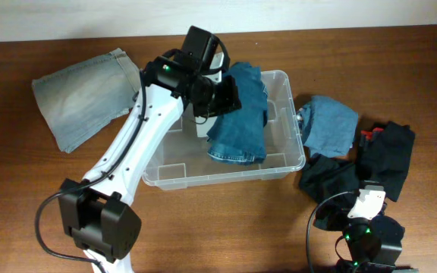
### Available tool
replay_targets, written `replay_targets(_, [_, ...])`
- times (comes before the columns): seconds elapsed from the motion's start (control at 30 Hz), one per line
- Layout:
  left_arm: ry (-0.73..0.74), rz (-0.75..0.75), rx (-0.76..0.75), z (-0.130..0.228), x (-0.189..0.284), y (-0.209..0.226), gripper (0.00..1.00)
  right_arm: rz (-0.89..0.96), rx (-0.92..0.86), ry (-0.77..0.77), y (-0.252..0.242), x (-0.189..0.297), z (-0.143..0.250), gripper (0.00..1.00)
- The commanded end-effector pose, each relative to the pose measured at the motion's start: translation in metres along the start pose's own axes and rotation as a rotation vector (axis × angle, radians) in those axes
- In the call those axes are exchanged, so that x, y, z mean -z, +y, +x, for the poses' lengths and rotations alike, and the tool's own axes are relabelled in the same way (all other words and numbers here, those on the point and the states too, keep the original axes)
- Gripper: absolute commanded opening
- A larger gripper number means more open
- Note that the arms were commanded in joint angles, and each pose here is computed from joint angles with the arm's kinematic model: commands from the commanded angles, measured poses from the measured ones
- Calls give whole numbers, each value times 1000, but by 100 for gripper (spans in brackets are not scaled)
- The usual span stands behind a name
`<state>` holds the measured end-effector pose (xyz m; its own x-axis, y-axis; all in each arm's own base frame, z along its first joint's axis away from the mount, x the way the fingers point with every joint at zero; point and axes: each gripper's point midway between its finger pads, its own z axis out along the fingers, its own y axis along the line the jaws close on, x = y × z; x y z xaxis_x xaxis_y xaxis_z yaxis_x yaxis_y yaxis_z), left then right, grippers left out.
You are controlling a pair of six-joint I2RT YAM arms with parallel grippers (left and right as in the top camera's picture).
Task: Pack container
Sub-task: 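Carry the dark jeans into the bin and release them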
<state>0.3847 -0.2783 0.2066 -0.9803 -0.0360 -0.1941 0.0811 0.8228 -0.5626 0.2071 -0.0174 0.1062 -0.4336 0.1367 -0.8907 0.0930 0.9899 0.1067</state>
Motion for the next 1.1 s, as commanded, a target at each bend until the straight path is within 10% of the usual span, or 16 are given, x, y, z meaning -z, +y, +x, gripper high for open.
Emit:
replay_targets(0.0, [86, 30, 28, 24, -6, -12, 1, -3, 4, -8, 1, 0, -2, 99])
replay_targets(0.3, [67, 274, -51, 15, 11, -63, 1, -4, 4, -8, 1, 0, -2, 98])
replay_targets(0.63, [-35, -149, 27, 8, 2, 18, 1, -4, 4, -8, 1, 0, -2, 98])
replay_targets(0.8, [-28, -264, 0, 6, 19, 53, 77, -4, 4, -8, 1, 0, -2, 98])
replay_targets(1.07, [-188, -302, 110, -30, 122, 107, 81, -3, 4, -8, 1, 0, -2, 98])
